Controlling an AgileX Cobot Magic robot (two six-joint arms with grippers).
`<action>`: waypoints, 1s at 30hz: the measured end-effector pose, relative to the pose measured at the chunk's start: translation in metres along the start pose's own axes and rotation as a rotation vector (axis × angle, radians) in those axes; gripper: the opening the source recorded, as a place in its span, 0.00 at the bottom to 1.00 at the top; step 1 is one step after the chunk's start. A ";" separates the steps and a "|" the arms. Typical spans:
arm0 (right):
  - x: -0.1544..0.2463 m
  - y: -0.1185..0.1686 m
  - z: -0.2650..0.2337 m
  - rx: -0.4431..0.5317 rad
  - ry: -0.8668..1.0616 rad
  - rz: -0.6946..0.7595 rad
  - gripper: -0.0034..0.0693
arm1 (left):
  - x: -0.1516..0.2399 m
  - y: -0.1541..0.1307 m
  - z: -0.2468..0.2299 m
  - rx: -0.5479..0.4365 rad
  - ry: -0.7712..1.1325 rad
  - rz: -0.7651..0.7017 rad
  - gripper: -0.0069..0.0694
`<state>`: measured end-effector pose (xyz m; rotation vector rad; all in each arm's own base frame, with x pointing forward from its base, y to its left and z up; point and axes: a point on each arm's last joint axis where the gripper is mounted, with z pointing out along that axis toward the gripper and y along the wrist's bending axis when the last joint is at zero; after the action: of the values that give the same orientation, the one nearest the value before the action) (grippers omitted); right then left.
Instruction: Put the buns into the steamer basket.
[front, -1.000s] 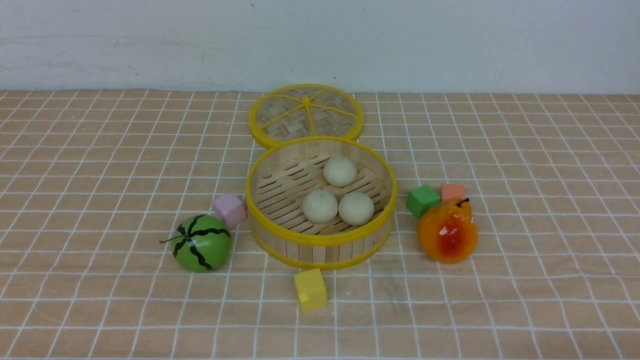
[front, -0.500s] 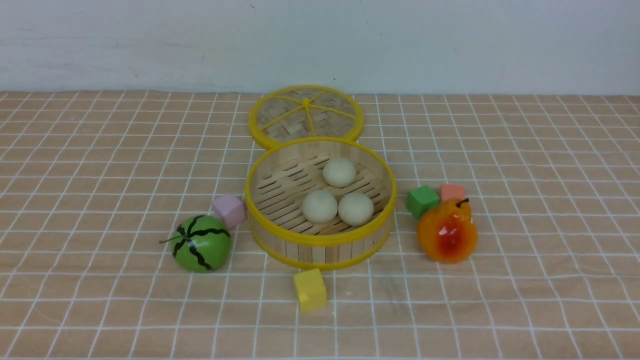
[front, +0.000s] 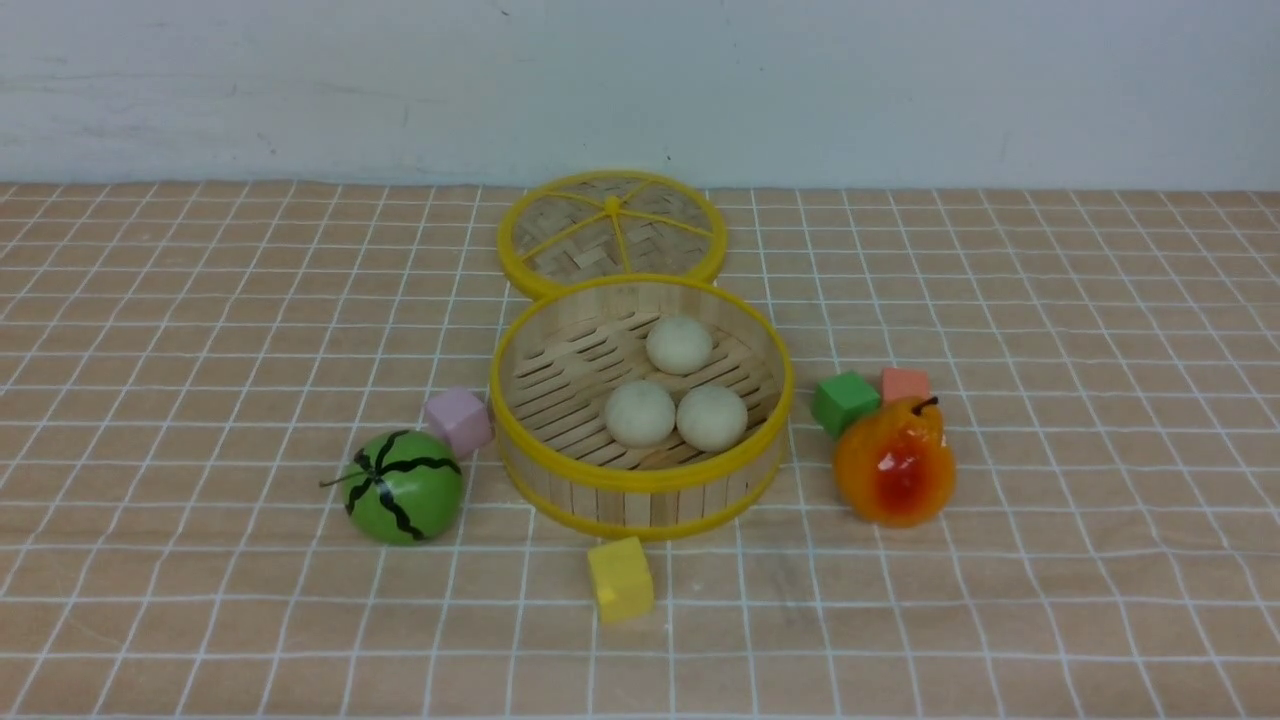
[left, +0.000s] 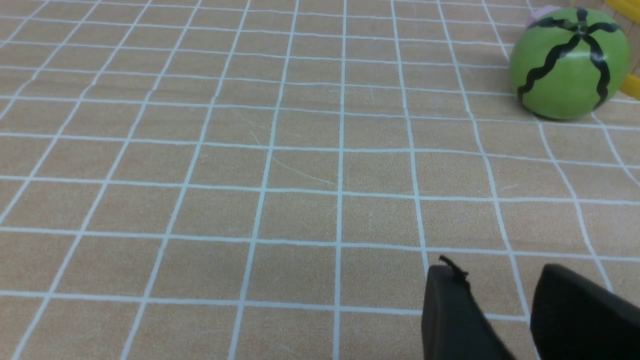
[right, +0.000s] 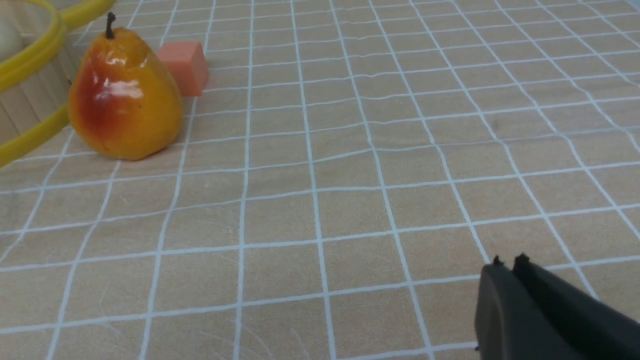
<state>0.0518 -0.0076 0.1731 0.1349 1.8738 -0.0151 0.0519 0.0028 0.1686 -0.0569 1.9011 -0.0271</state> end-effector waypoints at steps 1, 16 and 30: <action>0.000 0.000 0.000 0.000 0.000 0.000 0.08 | 0.000 0.000 0.000 0.000 0.000 0.000 0.40; 0.000 0.000 0.000 0.000 0.000 0.000 0.10 | 0.000 0.000 0.000 0.000 -0.001 -0.001 0.40; 0.000 0.000 0.000 0.000 -0.001 -0.001 0.13 | 0.000 0.000 0.000 0.000 -0.001 -0.001 0.40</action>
<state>0.0518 -0.0076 0.1732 0.1343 1.8727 -0.0155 0.0519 0.0028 0.1686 -0.0577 1.9002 -0.0279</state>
